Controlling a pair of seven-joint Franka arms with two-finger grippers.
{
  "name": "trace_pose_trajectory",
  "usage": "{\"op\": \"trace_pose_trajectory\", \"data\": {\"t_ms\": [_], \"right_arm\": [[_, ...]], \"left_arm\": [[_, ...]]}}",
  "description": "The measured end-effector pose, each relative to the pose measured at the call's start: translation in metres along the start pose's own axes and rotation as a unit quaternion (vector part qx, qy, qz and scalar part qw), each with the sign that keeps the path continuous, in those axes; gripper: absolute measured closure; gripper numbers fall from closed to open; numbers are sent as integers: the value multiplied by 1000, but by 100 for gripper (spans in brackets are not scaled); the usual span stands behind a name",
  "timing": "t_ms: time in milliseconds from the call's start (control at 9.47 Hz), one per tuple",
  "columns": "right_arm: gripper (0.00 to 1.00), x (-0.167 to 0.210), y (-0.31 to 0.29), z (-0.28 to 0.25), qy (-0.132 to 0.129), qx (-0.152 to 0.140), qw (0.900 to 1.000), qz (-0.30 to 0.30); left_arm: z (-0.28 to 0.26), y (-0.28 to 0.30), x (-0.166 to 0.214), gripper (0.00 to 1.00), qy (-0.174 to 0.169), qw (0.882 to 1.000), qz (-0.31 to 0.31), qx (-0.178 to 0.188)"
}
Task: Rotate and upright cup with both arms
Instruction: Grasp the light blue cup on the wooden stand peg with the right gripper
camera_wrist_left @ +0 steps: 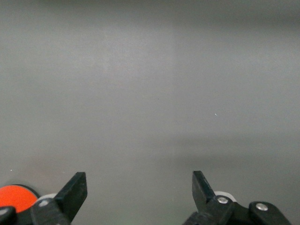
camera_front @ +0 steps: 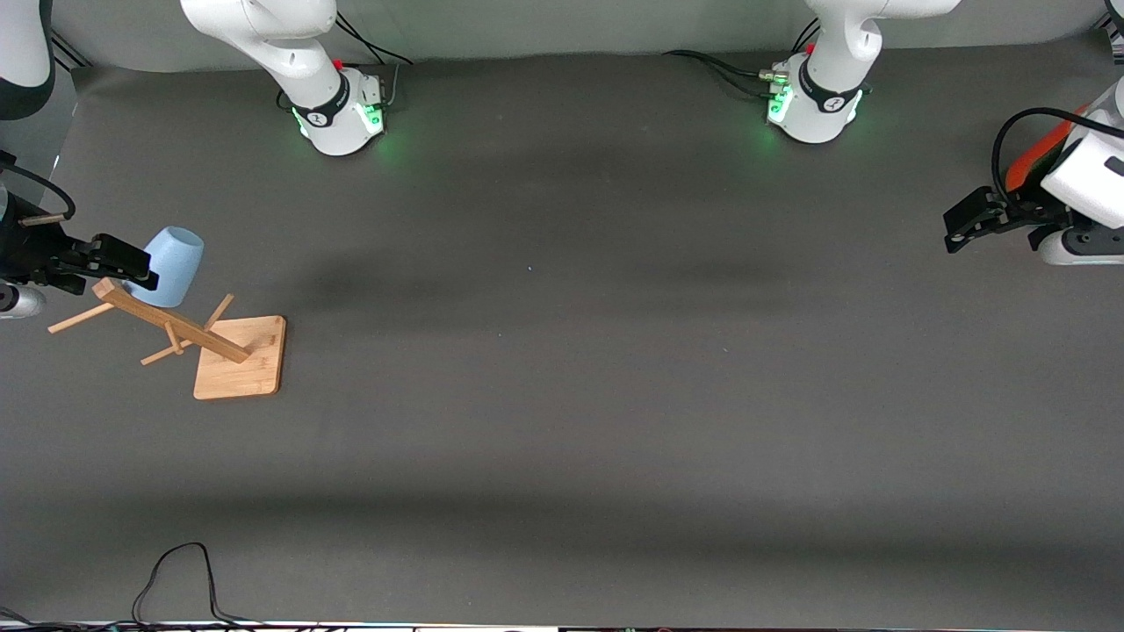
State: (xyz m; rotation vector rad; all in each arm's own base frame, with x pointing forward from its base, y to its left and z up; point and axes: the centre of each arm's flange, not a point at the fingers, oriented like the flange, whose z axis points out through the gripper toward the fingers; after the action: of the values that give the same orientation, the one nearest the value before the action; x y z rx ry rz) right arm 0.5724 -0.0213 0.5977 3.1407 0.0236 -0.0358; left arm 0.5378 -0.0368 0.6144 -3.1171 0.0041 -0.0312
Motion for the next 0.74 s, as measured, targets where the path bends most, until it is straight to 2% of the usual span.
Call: {"op": "trace_pose_trajectory", "data": {"t_ms": [739], "right_arm": [[0,-3,0,2,-11,0,1000,1]], "left_arm": [[-8,4,0,0,8,1000,3,-1]]}}
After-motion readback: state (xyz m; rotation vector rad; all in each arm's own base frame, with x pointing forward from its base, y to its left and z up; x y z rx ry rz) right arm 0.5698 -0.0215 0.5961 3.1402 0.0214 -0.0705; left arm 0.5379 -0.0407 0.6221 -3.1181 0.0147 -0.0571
